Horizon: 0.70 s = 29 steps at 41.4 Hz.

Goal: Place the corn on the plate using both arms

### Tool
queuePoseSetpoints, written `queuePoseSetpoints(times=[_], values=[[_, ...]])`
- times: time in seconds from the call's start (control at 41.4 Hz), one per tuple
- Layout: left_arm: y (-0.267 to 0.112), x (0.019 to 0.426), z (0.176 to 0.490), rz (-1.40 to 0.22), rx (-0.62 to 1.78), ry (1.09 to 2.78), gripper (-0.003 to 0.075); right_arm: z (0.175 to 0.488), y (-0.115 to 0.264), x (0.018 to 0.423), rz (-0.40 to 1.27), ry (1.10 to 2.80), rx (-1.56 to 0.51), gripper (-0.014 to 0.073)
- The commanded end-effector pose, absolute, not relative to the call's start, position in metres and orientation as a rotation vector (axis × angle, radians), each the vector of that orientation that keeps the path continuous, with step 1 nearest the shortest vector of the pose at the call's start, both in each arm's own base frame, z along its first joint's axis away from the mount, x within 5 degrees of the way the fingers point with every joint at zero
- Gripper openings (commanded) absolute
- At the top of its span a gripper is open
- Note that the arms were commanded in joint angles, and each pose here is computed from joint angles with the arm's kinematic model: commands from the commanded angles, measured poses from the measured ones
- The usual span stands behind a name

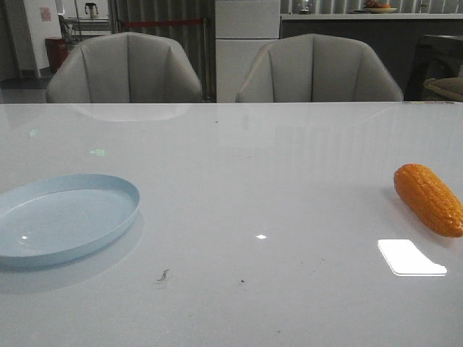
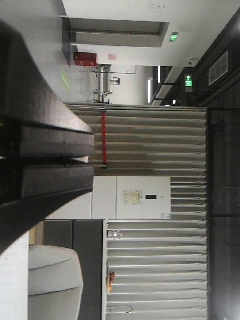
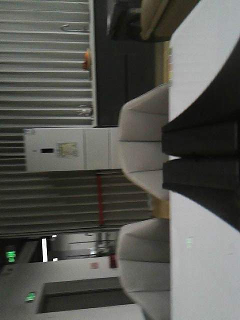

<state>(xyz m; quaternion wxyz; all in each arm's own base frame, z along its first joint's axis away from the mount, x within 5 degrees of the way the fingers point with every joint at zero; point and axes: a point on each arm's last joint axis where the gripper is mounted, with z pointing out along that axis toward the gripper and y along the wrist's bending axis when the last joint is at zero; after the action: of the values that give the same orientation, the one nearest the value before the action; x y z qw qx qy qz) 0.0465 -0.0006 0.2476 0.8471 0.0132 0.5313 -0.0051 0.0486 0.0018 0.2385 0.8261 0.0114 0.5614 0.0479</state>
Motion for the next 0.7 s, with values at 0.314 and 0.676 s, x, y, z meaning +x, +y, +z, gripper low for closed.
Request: queuePoseSetpoints(times=[0.314, 0.676], values=[[-0.001, 0.021, 0.373, -0.005, 0.04, 0.996, 0.0089, 0.392, 0.002, 0.018, 0.056, 0.989, -0.021, 0.0057], [-0.004, 0.095, 0.395, -0.005, 0.052, 1.23, 0.0088, 0.397, 0.005, 0.105, 0.051, 1.285, -0.022, 0.0057]])
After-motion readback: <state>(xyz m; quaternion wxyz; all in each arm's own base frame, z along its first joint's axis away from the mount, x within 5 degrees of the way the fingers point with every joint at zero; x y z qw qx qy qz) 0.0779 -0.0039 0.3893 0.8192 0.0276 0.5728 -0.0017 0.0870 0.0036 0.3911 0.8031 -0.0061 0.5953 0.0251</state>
